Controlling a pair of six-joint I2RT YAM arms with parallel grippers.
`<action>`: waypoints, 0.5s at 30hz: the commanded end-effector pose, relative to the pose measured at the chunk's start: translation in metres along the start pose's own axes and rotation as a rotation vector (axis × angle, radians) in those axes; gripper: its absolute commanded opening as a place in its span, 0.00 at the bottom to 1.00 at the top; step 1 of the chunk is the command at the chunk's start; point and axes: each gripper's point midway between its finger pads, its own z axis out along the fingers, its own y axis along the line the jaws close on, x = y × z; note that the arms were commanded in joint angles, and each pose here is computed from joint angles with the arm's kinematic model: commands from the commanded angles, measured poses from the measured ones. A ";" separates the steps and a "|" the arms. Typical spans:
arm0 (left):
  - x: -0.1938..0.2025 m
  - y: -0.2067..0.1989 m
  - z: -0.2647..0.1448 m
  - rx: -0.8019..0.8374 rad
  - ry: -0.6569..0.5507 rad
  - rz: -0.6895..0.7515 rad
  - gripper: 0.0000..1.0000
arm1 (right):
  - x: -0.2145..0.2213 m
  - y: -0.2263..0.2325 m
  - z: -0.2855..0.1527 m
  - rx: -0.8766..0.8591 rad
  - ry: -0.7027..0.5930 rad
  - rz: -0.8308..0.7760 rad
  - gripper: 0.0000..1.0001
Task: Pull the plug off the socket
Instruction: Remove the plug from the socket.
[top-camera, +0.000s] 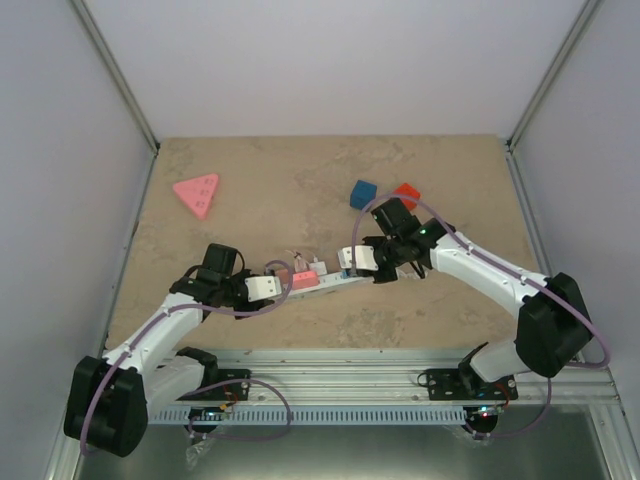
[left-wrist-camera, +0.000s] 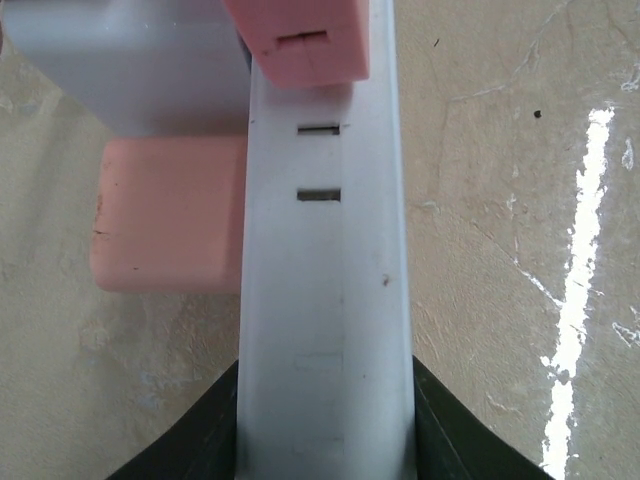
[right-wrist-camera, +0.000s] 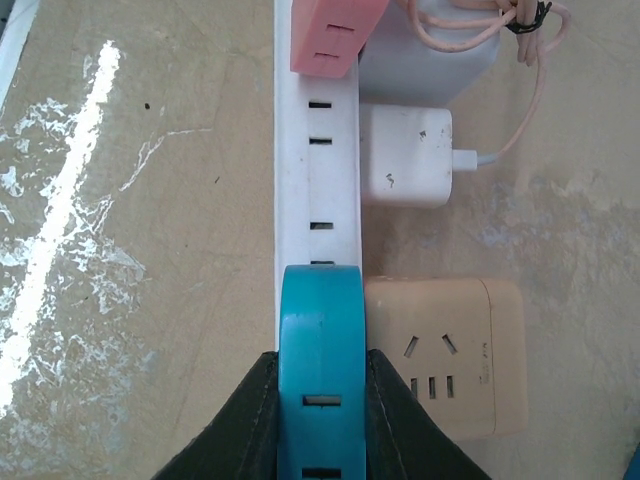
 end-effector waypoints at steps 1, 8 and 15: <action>-0.012 0.012 -0.003 -0.042 -0.050 0.016 0.00 | -0.006 -0.010 0.004 0.032 0.025 -0.007 0.01; -0.011 0.011 -0.002 -0.043 -0.046 0.014 0.00 | -0.009 -0.009 -0.003 0.049 -0.003 -0.021 0.01; -0.010 0.011 -0.002 -0.045 -0.045 0.013 0.00 | -0.001 -0.009 -0.013 0.045 -0.049 0.010 0.00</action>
